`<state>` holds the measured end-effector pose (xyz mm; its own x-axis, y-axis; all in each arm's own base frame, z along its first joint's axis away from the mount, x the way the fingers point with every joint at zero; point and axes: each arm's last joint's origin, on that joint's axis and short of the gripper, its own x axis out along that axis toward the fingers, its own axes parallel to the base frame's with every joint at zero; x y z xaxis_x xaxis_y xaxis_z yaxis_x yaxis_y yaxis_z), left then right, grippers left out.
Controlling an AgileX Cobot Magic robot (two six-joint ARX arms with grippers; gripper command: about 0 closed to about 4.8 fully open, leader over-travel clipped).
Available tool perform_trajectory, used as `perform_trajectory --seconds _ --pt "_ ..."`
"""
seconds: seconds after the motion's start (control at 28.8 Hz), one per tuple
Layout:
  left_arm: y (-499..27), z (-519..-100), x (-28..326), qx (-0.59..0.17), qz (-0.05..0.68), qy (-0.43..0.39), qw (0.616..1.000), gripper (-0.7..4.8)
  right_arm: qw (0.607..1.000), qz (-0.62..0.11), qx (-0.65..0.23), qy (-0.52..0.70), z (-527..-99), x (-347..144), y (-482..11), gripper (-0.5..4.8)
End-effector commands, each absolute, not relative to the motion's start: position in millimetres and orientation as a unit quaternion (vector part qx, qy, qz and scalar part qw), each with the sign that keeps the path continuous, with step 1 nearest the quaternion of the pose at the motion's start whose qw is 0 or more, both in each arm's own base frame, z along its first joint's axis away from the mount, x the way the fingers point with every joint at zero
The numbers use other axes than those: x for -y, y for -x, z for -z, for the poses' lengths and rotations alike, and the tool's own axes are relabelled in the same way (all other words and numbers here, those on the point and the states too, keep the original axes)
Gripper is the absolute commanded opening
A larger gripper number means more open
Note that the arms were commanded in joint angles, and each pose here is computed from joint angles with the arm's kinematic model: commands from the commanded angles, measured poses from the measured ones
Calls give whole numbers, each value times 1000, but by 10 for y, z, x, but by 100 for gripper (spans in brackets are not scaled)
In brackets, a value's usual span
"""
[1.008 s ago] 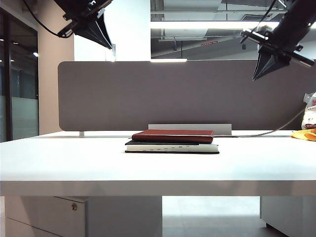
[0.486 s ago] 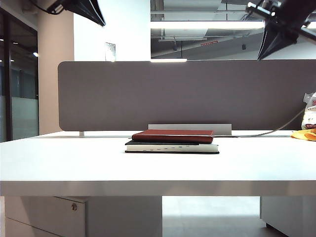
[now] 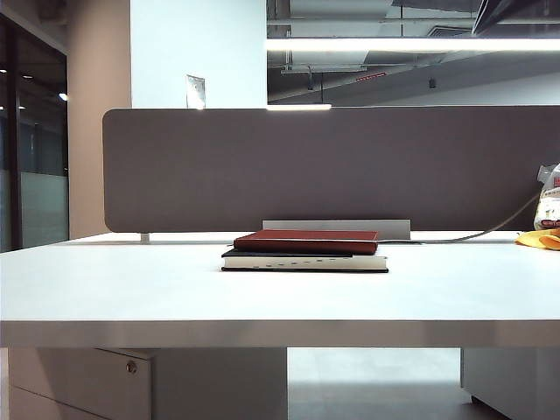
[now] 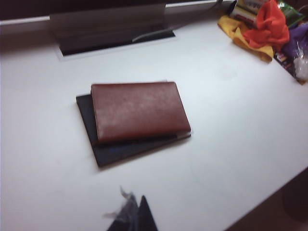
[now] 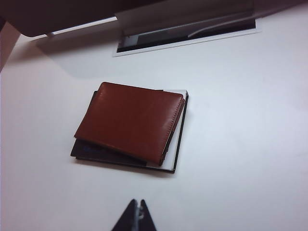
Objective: Pick up the red book and place it on top of the black book.
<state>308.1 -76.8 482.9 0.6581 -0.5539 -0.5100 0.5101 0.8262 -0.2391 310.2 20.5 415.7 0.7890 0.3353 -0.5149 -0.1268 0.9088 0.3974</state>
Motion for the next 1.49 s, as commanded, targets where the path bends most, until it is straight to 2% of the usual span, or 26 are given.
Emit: perform_trajectory --seconds 0.03,0.49,1.08,1.25,1.49 --pt "-2930 -4907 742 -291 292 33 910 -6 931 -130 -300 -160 -4236 -203 -2962 -1" --pt "-2370 -5155 849 -268 290 5 919 -6 939 -132 -283 -146 -4525 -179 -2365 -1" --pt "-1425 -5446 498 -214 218 -19 952 -6 954 -121 -252 -112 -4750 -136 -1612 -1" --pt "-1286 -5362 443 -205 201 -21 958 -6 955 -110 -255 -106 -4606 -124 -1490 -1" --pt "-1183 -4981 407 -170 193 9 966 -6 951 -100 -263 -126 -4187 -117 -1454 -1"
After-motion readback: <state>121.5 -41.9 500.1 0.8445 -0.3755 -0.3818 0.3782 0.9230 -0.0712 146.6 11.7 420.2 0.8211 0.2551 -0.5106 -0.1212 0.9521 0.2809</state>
